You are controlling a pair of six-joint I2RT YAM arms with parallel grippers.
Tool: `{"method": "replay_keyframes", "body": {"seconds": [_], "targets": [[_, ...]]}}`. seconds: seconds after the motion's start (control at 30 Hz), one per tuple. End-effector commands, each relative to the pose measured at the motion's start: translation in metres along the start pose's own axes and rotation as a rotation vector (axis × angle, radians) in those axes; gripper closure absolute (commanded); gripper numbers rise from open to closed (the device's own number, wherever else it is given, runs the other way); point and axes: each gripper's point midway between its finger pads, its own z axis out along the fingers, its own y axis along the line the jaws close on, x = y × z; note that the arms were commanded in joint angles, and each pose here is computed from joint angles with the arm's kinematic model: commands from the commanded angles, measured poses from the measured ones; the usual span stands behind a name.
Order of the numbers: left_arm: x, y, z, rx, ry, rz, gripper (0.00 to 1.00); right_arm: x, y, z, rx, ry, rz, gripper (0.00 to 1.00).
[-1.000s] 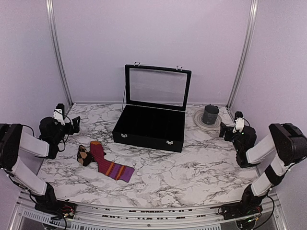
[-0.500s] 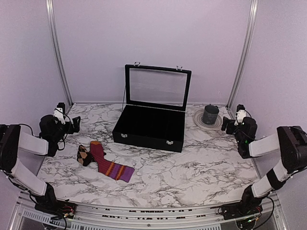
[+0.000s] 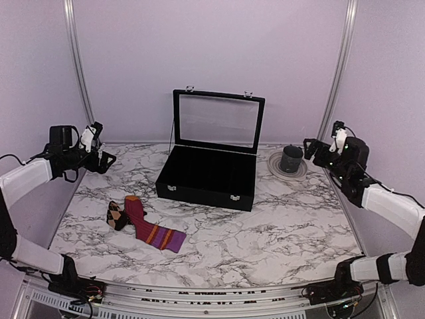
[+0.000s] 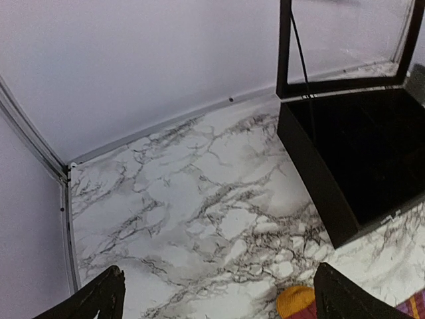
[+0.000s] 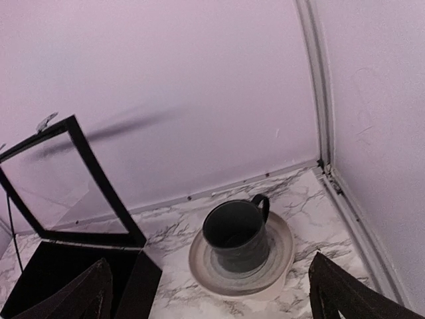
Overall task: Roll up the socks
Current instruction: Adjust the pair of socks at the center of the board.
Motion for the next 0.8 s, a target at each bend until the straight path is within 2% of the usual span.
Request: {"method": "replay_keyframes", "body": {"seconds": [0.0, 0.2, 0.43, 0.57, 0.77], "targets": [[0.053, -0.048, -0.027, 0.228, 0.213, 0.101, 0.01, 0.061, 0.096, -0.009, -0.198, 0.241, -0.123, 0.0], [0.075, -0.066, -0.043, 0.326, 0.295, 0.188, 0.01, 0.143, 0.19, -0.04, -0.34, 0.407, -0.26, 0.05], [0.1, -0.062, -0.038, 0.326, 0.38, 0.255, 0.0, 0.254, 0.298, -0.094, -0.604, 0.625, -0.385, 0.14], [0.114, -0.06, -0.033, 0.311, 0.427, 0.322, 0.01, 0.31, 0.337, -0.112, -0.706, 0.758, -0.416, 0.2], [0.14, -0.063, -0.031, 0.308, 0.493, 0.399, 0.0, 0.36, 0.37, -0.126, -0.789, 0.85, -0.425, 0.23]]}}
